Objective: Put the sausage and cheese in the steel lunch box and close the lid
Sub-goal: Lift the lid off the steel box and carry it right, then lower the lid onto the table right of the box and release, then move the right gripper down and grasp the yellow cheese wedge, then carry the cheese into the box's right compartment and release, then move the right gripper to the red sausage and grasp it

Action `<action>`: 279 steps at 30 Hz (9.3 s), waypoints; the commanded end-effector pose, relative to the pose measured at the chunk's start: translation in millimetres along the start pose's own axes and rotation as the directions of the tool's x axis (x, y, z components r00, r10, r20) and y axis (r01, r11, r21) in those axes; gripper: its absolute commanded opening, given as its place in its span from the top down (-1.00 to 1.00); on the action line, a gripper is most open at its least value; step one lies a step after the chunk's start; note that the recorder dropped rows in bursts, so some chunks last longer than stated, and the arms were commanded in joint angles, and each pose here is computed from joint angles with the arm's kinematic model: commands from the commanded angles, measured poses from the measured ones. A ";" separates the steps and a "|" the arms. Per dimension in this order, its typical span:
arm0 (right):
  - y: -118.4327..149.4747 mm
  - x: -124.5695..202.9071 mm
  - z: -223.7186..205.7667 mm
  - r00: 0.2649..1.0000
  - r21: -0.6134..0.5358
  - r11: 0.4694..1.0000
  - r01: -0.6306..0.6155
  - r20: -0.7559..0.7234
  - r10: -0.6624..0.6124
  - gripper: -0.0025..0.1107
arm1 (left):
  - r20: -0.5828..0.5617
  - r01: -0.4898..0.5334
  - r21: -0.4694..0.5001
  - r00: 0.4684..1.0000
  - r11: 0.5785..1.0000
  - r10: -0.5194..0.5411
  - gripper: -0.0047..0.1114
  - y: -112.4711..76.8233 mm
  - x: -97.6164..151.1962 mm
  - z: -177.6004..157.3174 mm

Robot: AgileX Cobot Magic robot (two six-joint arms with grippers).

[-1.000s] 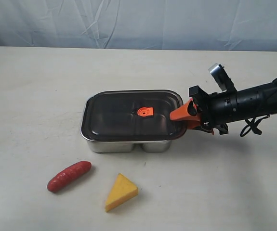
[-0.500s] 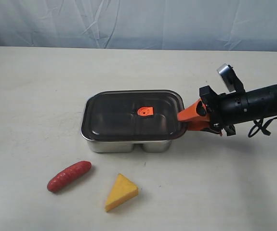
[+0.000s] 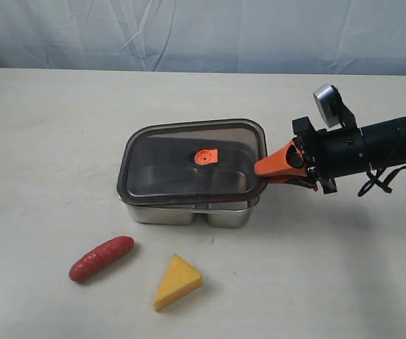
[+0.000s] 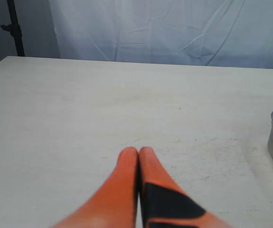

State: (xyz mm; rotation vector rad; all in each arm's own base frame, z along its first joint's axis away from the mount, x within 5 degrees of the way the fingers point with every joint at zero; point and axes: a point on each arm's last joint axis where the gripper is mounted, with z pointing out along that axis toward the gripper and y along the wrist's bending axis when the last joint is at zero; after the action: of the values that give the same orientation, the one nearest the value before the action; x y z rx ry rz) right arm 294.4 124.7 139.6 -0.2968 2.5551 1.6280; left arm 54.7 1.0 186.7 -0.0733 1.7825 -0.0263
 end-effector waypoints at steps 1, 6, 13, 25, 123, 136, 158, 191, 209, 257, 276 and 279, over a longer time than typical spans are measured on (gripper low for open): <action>39.2 -0.7 -17.8 0.989 -0.042 0.988 0.147 0.036 -0.145 0.97 | 0.016 0.001 0.002 1.000 1.000 -0.001 0.92 -0.1 -0.7 -0.2; 77.8 1.8 -37.3 0.953 -0.014 0.958 0.287 0.106 -0.284 0.97 | 0.016 0.001 0.002 1.000 1.000 -0.001 0.92 -0.1 -0.7 -0.2; 137.2 16.5 -71.8 0.813 0.147 0.842 0.519 0.219 -0.539 0.97 | 0.016 0.001 0.002 1.000 1.000 -0.001 0.92 -0.1 -0.7 -0.2; 208.1 98.5 -158.4 0.401 0.790 0.179 0.586 -0.091 -0.912 0.97 | 0.016 0.001 0.002 1.000 1.000 -0.001 0.92 -0.1 -0.7 -0.2; 137.9 151.2 158.2 -0.472 -0.306 -0.360 0.881 -0.599 -0.647 0.12 | 0.016 0.001 0.002 1.000 1.000 -0.001 0.92 -0.1 -0.7 -0.2; 112.3 151.4 179.7 -0.511 -0.339 -0.384 0.859 -0.602 -0.613 0.12 | 0.016 0.001 0.002 1.000 1.000 -0.001 0.92 -0.1 -0.7 -0.2; 101.2 155.5 185.6 -0.401 -0.295 -0.272 0.916 -0.647 -0.648 0.97 | 0.016 0.001 0.002 1.000 1.000 -0.001 0.92 -0.1 -0.7 -0.2; 89.1 21.5 99.4 0.537 0.600 0.267 0.754 -0.328 -0.778 0.96 | 0.016 0.000 0.002 1.000 1.000 0.000 0.92 0.0 -0.7 -0.2; 126.2 27.0 87.6 0.624 0.617 0.417 0.667 -0.158 -0.765 0.02 | 0.016 0.000 0.002 1.000 1.000 0.000 0.92 0.0 -0.7 -0.2; 128.6 107.8 271.7 -0.258 -0.168 -0.198 0.966 -0.713 -0.652 0.57 | 0.016 0.000 0.002 1.000 1.000 0.000 0.92 0.0 -0.7 -0.2; 123.5 105.7 274.4 -0.224 -0.126 -0.196 0.973 -0.728 -0.647 0.33 | 0.016 0.000 0.002 1.000 1.000 0.000 0.92 0.0 -0.7 -0.2; 111.8 108.4 279.7 -0.224 -0.139 -0.181 0.973 -0.742 -0.632 0.37 | 0.016 0.000 0.002 1.000 1.000 0.000 0.92 0.0 -0.7 -0.2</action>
State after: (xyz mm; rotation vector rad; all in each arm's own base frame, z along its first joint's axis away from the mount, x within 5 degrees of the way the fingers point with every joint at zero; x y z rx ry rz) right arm 158.4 418.4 129.8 -2.2042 1.5382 0.0587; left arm 54.7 1.0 186.7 -0.0748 1.7825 -0.0276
